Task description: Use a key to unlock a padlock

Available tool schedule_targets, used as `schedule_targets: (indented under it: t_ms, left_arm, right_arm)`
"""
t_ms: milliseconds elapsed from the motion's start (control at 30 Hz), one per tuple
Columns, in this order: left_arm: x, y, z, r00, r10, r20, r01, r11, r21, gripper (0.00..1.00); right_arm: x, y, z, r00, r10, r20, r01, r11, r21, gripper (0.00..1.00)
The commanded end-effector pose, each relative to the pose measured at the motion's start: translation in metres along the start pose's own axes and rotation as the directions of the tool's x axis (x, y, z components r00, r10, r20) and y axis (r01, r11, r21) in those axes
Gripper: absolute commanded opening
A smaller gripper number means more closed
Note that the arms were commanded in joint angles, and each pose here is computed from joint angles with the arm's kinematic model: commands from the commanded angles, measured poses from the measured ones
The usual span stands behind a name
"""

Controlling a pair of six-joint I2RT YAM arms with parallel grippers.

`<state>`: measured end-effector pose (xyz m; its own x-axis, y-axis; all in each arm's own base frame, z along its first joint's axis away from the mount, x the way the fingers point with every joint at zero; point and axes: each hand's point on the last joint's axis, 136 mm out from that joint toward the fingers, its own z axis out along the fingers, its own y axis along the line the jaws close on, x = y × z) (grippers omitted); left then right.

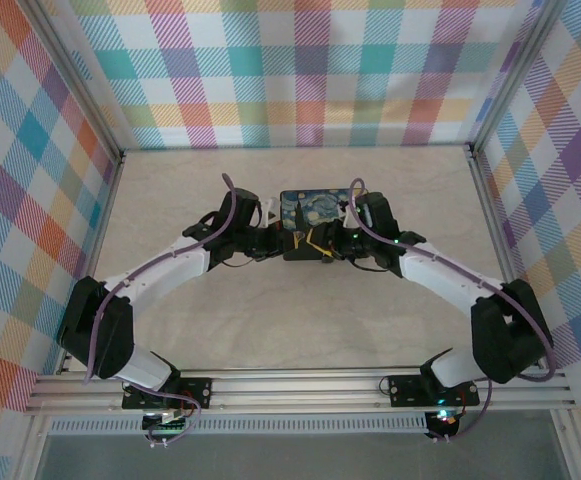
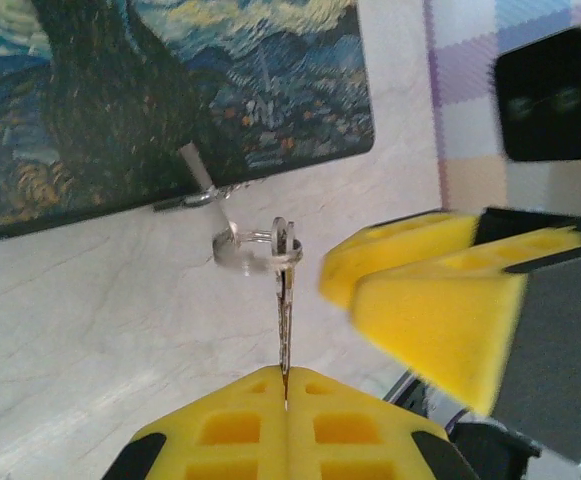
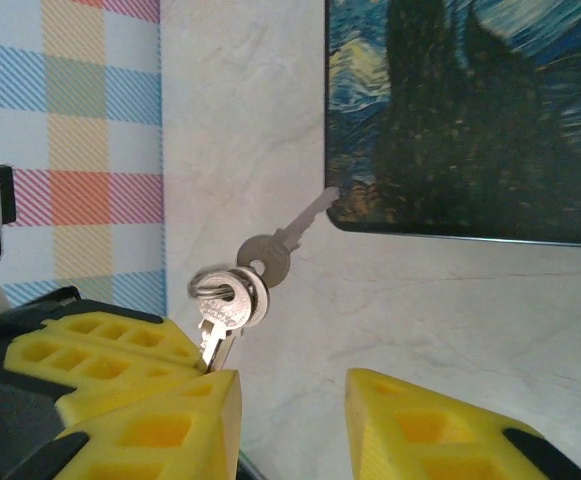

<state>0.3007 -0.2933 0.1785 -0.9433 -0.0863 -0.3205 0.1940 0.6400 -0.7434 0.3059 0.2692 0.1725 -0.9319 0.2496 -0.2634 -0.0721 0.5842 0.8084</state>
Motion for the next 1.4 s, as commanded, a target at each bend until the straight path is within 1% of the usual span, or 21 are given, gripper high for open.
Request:
schedule_targets:
  t_ms: [0, 133, 233, 333, 400, 533, 633, 867, 1200, 1367]
  left_arm:
    - [0.012, 0.001, -0.001, 0.992, 0.104, -0.078, -0.105, 0.994, -0.009, 0.0]
    - [0.02, -0.003, -0.001, 0.976, 0.172, -0.134, -0.17, 0.985, 0.027, 0.0]
    - [0.025, -0.009, -0.003, 0.962, 0.219, -0.165, -0.213, 0.976, 0.053, 0.0]
    - [0.027, -0.014, -0.006, 0.951, 0.253, -0.18, -0.243, 0.967, 0.076, 0.0]
    - [0.028, -0.015, -0.006, 0.946, 0.263, -0.19, -0.251, 0.964, 0.085, 0.0]
    - [0.031, -0.019, -0.005, 0.938, 0.277, -0.206, -0.26, 0.96, 0.107, 0.0]
    - [0.034, -0.023, -0.005, 0.931, 0.293, -0.216, -0.272, 0.954, 0.125, 0.0]
    - [0.036, -0.03, -0.001, 0.925, 0.302, -0.228, -0.274, 0.95, 0.148, 0.0]
    - [0.042, -0.037, -0.005, 0.917, 0.327, -0.23, -0.291, 0.94, 0.176, 0.0]
    - [0.045, -0.04, -0.008, 0.916, 0.332, -0.225, -0.292, 0.936, 0.196, 0.0]
  right_arm:
    - [0.005, -0.016, -0.012, 0.994, -0.106, -0.014, 0.107, 0.991, 0.077, 0.34]
    - [0.012, -0.005, -0.011, 0.971, -0.23, -0.063, 0.231, 0.973, 0.008, 0.33]
    - [0.015, 0.002, -0.015, 0.947, -0.313, -0.078, 0.31, 0.95, -0.045, 0.34]
    - [0.021, 0.008, -0.017, 0.93, -0.347, -0.116, 0.332, 0.934, -0.133, 0.34]
    - [0.027, 0.013, -0.017, 0.916, -0.377, -0.134, 0.35, 0.918, -0.189, 0.36]
    - [0.03, 0.014, -0.017, 0.898, -0.417, -0.14, 0.383, 0.898, -0.217, 0.42]
    - [0.03, 0.013, -0.016, 0.894, -0.424, -0.144, 0.388, 0.894, -0.222, 0.43]
    - [0.029, 0.024, -0.012, 0.895, -0.417, -0.158, 0.361, 0.886, -0.292, 0.43]
    - [0.028, 0.028, -0.011, 0.904, -0.398, -0.154, 0.338, 0.888, -0.312, 0.36]
    - [0.03, 0.029, -0.011, 0.905, -0.395, -0.158, 0.328, 0.884, -0.332, 0.3]
